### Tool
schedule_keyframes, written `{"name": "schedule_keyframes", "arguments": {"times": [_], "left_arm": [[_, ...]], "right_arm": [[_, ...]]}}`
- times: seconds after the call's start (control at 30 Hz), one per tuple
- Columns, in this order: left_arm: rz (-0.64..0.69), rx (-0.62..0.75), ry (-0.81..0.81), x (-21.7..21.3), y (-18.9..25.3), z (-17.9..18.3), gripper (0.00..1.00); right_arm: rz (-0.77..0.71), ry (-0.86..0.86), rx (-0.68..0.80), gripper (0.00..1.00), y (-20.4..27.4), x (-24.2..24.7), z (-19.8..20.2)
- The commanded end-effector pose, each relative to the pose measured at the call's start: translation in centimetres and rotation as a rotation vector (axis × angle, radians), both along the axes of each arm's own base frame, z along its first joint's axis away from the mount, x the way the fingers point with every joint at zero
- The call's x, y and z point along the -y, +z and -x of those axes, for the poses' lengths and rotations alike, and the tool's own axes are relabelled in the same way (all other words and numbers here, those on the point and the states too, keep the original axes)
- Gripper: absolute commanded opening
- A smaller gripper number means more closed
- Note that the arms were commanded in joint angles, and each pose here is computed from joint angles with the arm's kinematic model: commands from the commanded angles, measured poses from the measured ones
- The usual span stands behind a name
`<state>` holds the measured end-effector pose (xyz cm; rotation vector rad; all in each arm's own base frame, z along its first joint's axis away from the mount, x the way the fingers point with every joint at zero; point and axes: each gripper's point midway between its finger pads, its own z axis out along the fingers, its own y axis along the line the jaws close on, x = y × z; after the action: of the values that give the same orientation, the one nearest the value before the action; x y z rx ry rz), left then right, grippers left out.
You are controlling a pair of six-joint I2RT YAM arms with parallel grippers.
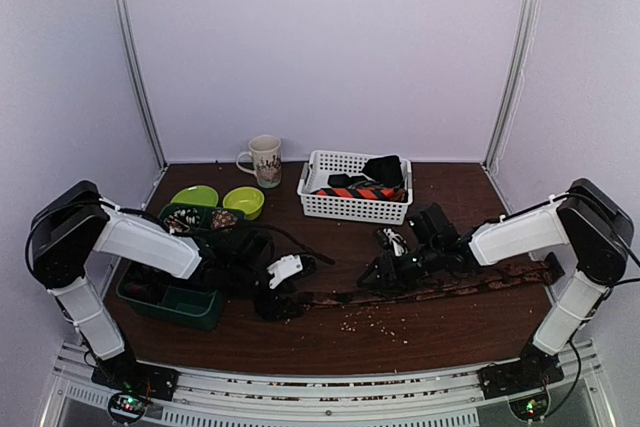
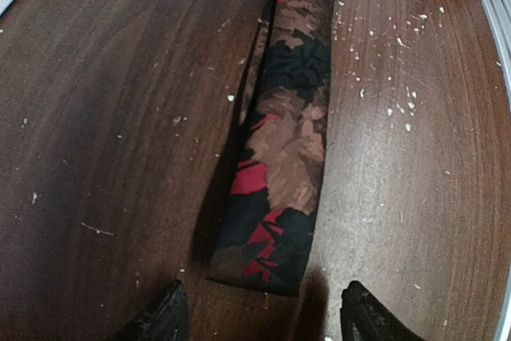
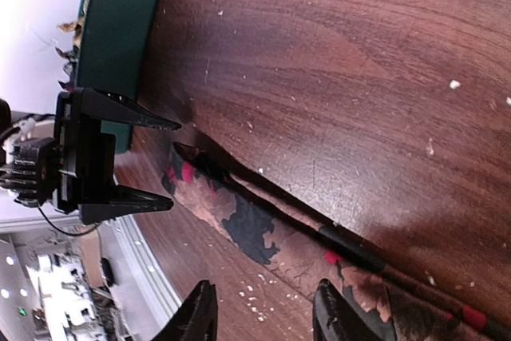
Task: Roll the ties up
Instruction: Fold the tie at the center of the board.
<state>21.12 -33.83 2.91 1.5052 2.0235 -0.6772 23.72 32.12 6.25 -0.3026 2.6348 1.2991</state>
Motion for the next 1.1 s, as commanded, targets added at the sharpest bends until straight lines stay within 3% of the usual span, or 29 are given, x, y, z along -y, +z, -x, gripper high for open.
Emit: {"name": "schedule_keyframes", "arguments": {"times": [0.0,0.43,0.73,1.07], "left_arm": [[0.052,0.018,-0.076,1.6,0.6,-0.1,0.64],[0.053,0.022,-0.093,1.8,-0.8,-0.1,0.45],[0.179,0.103,-0.120,4.2,4.9,1.1,0.28],[0.351,0.119,-0.123,9.1,9.1,0.5,0.24]], "right_arm": [[0.056,0.017,0.016,0.36,-1.0,-0.6,-0.2],[0.144,0.066,-0.031,0.11,-5.1,-2.1,0.3],[0.158,0.064,-0.037,0.09,-5.9,-2.1,0.9],[0.111,0.076,-0.032,0.08,-4.8,-4.8,1.7]]}}
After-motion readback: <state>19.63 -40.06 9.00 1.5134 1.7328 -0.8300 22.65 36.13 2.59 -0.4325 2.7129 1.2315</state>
